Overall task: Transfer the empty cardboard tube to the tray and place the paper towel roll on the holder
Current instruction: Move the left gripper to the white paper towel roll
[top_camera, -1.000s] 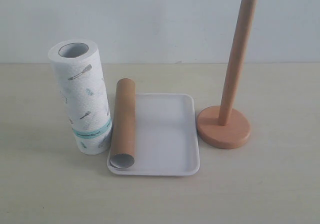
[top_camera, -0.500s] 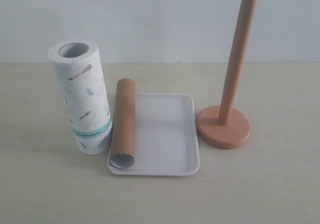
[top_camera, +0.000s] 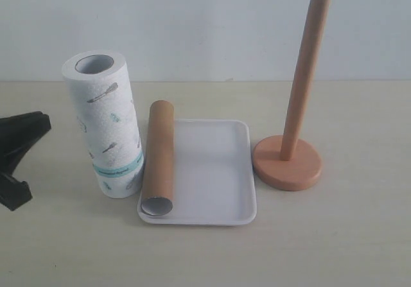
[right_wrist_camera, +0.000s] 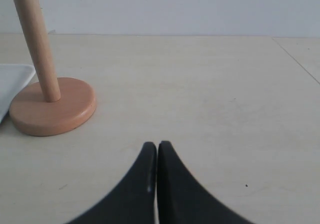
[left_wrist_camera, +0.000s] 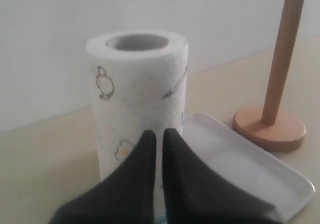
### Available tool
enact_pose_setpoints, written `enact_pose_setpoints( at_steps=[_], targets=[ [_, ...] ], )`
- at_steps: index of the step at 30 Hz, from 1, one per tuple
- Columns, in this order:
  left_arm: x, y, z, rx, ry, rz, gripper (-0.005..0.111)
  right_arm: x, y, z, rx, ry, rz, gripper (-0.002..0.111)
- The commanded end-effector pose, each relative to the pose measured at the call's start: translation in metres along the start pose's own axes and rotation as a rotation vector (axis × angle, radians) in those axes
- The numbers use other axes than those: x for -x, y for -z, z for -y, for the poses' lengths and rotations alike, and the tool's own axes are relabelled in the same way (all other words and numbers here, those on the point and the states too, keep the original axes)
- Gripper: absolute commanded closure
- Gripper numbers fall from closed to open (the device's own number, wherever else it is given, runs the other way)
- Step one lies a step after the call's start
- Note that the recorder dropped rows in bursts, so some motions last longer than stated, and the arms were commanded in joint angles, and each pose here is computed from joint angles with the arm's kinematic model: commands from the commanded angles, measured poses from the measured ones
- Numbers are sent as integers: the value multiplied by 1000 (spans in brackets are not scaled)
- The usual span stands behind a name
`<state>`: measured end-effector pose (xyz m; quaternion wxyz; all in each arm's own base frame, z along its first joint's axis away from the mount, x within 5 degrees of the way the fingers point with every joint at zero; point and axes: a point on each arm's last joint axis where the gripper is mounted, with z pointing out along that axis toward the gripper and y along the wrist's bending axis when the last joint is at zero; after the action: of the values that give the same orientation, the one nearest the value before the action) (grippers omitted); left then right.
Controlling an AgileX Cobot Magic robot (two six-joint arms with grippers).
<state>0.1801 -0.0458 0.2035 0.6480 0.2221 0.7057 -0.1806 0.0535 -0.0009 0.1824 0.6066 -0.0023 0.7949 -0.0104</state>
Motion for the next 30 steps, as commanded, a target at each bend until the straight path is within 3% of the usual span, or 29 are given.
enact_pose_setpoints(
  at_steps=[1, 14, 25, 27, 30],
  targets=[
    [-10, -8, -2, -38, 64, -20, 102, -1, 0, 0, -4, -4, 5, 109],
    [0, -9, 3, -103, 85, 123, 102, 0, 0, 0, -4, -4, 14, 109],
    [0, -9, 3, -109, 86, 127, 102, 0, 0, 0, -4, -4, 14, 109],
    [0, -9, 3, -110, 106, 126, 99, 0, 0, 0, -4, -4, 14, 109],
    [0, -9, 3, -111, 132, 125, 82, 0, 0, 0, -4, -4, 14, 109]
  ],
)
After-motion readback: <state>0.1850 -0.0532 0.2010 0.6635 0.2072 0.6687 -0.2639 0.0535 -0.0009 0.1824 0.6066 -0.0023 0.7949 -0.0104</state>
